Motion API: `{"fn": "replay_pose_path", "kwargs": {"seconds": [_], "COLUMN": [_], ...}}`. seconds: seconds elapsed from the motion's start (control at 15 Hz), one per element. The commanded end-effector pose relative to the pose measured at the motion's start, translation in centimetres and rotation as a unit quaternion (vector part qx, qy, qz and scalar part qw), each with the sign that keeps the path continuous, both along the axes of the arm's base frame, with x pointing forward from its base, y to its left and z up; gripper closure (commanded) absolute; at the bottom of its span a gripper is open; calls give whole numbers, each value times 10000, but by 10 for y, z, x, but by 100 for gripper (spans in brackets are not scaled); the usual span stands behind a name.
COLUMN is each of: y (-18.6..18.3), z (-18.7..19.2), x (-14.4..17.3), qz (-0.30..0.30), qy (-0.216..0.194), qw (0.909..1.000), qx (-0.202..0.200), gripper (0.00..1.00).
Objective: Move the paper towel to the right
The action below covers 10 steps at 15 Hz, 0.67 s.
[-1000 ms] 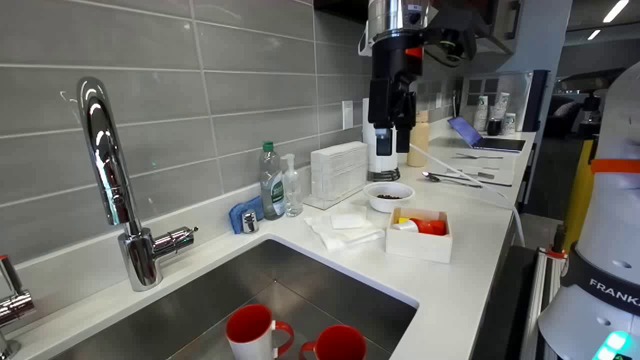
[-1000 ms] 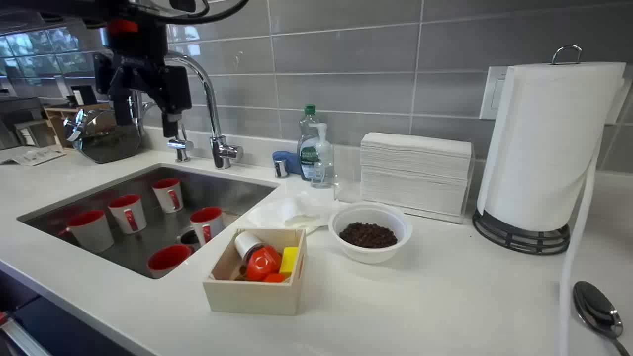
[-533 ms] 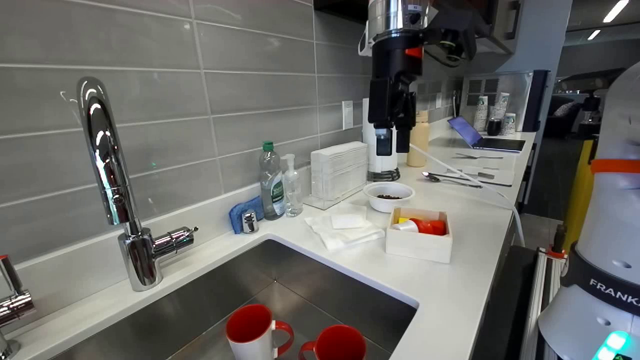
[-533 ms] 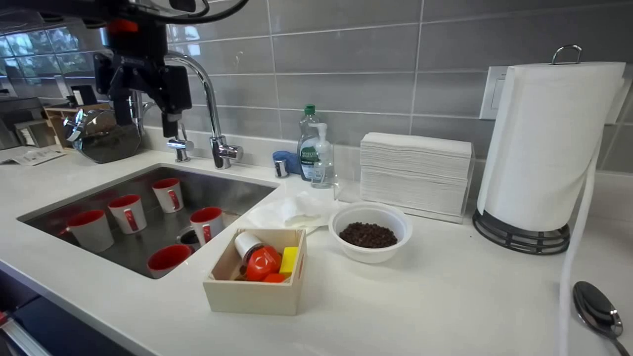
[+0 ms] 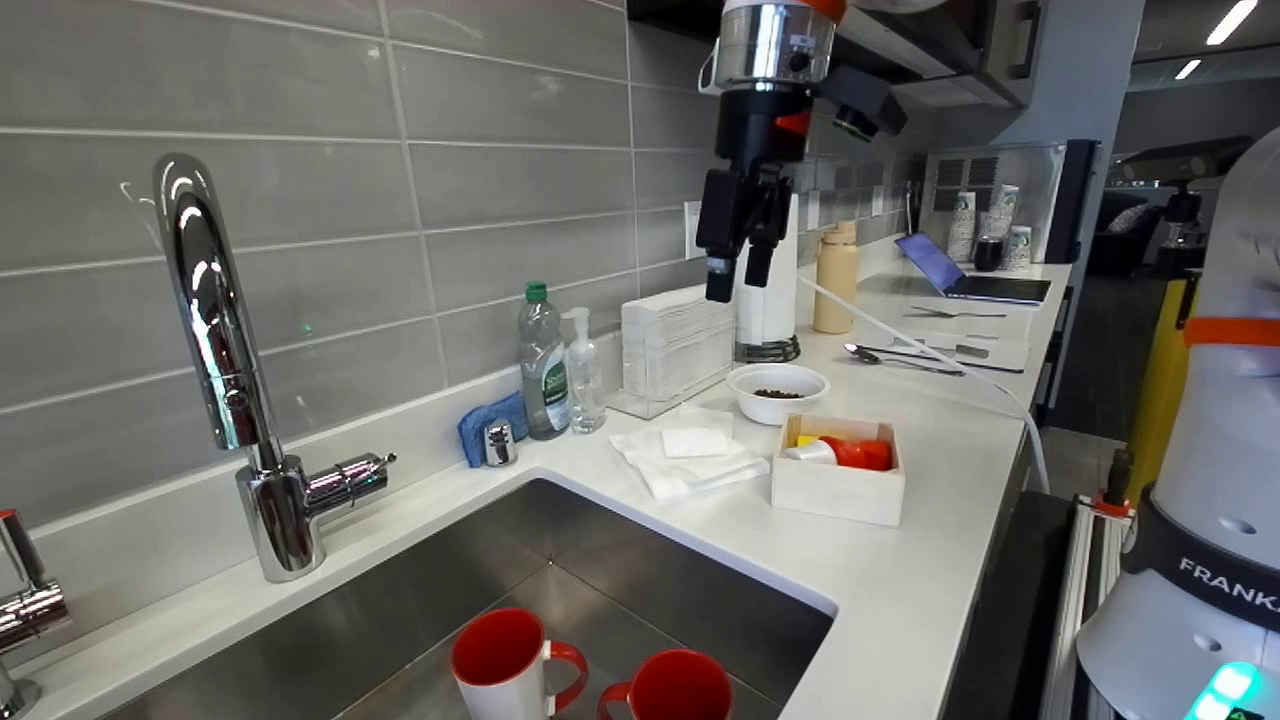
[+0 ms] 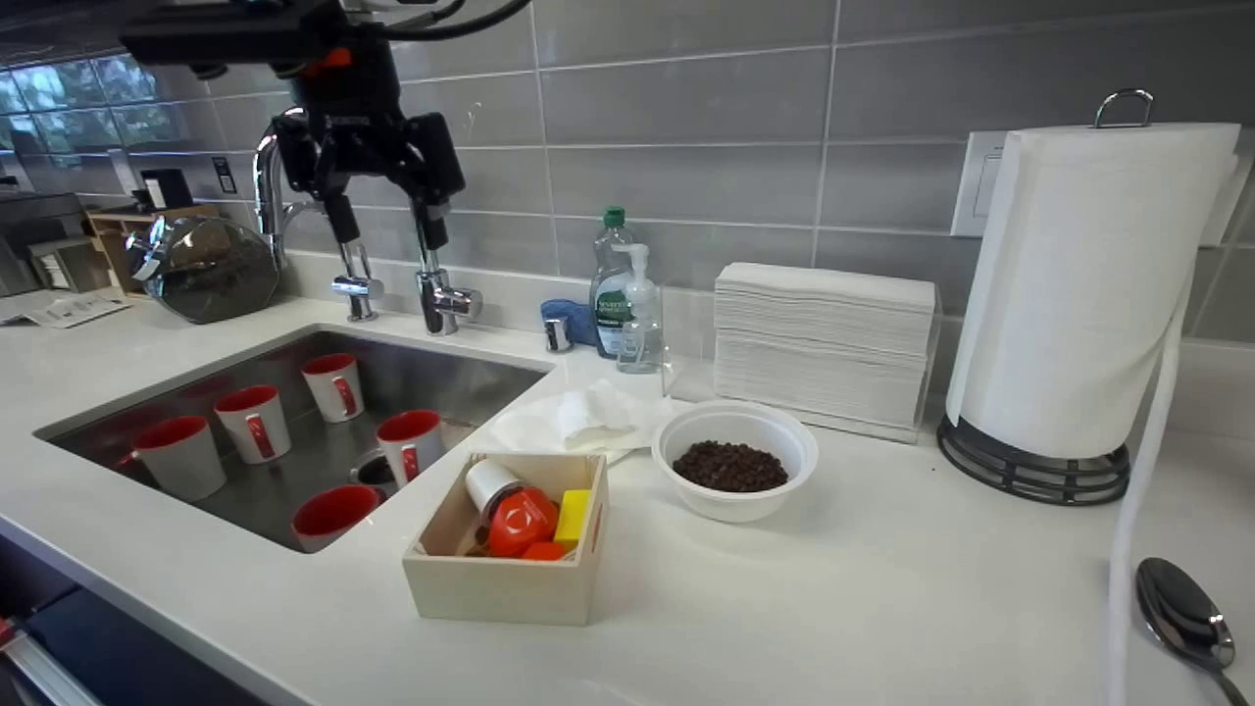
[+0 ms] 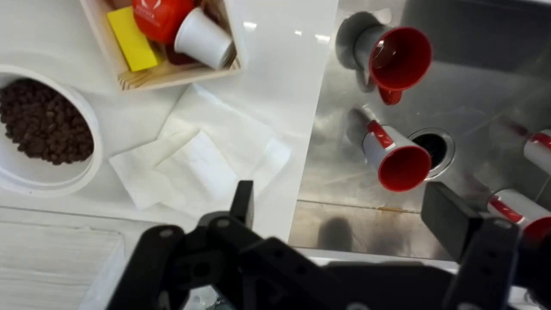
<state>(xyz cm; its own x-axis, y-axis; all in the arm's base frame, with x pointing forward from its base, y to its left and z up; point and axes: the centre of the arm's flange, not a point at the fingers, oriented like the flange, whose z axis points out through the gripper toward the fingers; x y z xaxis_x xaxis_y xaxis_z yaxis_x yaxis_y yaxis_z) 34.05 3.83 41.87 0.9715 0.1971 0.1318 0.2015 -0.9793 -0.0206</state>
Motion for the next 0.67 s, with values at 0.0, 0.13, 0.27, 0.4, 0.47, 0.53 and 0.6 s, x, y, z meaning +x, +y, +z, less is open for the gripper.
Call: {"fn": "replay_pose_path", "kwargs": {"seconds": [0.0,0.13,0.27,0.4,0.47,0.53,0.6], "y": [-19,-30,-42,-53,-59,-64,-69], "z": [-39,-63,-89,-115,-129,-141,-153], "x": [44,60,74,88,94,99,105], "qz": [234,333,440,492,491,495,479], "qy": [-426,-660,-797,-843,-819,-795,-761], "qw": [9985,9967,9950,9940,9941,9942,9943], "qx": [-234,-328,-417,-490,-520,-531,-565], "gripper": [0,0,0,0,0,0,0]}}
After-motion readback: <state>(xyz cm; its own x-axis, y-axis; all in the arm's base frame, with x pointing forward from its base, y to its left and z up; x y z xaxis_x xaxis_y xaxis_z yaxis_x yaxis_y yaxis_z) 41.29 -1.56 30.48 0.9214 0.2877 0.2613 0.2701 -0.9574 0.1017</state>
